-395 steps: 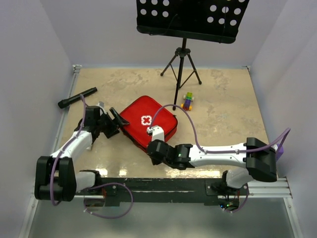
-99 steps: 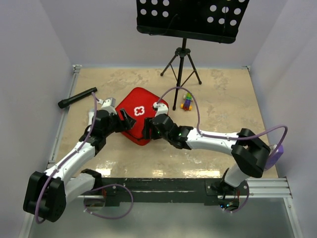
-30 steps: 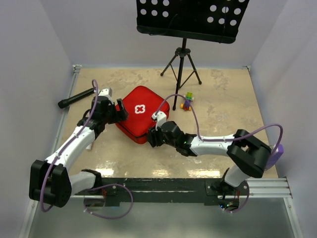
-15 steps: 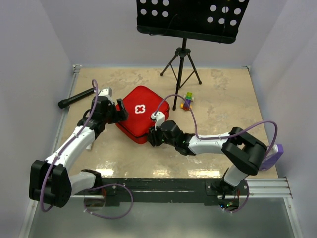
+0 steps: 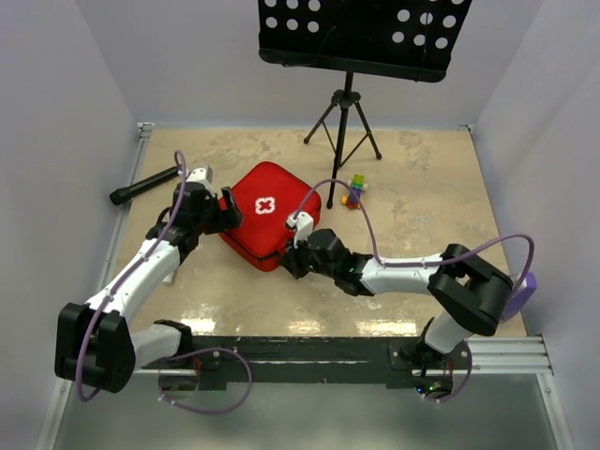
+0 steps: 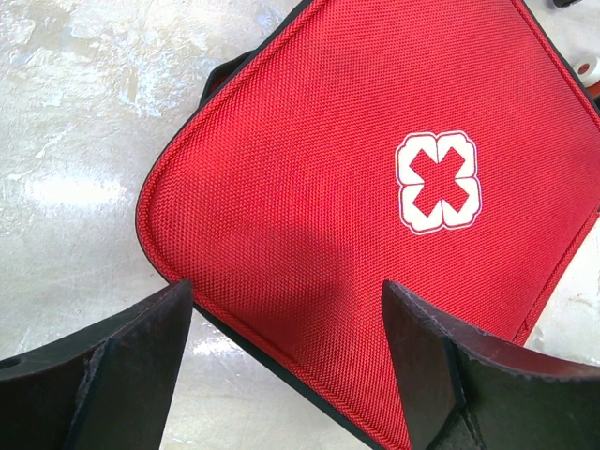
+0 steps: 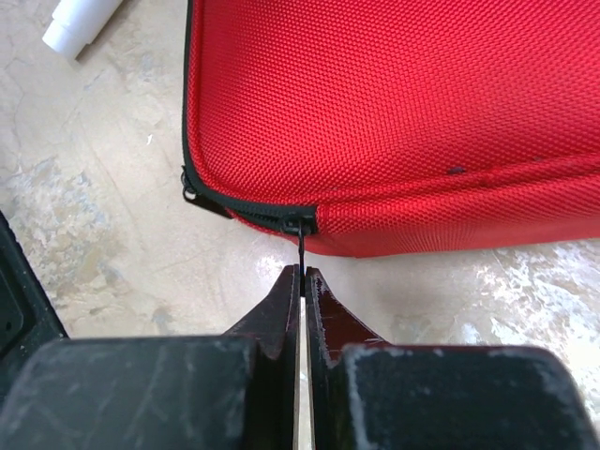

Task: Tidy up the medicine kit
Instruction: Zip the medicine box at the center of the board.

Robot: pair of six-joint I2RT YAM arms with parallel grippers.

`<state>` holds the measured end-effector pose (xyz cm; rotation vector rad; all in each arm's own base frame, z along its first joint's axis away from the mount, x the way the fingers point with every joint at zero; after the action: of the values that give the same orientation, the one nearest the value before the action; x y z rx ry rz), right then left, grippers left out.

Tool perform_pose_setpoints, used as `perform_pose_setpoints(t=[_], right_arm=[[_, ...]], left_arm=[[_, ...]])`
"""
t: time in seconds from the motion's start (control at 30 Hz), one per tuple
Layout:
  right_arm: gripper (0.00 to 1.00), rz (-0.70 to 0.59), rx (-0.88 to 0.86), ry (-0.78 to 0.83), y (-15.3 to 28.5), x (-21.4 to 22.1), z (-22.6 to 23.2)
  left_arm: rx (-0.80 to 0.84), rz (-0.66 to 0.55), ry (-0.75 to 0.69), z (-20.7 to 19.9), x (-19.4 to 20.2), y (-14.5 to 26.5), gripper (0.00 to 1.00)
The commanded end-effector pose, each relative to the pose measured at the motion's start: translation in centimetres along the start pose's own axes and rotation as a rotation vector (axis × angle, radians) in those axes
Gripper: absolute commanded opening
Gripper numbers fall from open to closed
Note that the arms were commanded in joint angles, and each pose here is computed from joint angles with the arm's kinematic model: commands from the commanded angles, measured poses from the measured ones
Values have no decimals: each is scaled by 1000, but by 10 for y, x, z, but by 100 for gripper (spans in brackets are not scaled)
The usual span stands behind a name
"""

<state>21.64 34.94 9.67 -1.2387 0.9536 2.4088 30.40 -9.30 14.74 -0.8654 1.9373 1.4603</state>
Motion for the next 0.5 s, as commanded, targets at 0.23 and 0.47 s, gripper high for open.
perform_pose_setpoints(t=[0.23,0.47], right_arm=[[0,-101,-22,35,24,-31,9],[0,-91,-52,47,25,-29,17]], left_arm=[[34,-4,21,-3,3,-1,81],[76,6,50,-8,10,-2,77]])
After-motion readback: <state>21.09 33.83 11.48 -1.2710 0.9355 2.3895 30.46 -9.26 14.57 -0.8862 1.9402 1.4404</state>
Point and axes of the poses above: each gripper's point midway between its finger pads, its own y axis back along the fingers, its own z axis along the line the jaws close on, x = y × z, the point moved 3 cm from there along y, back along the fingers, and after that the axes turned 7 degrees about -y, right-handed, at the moved point
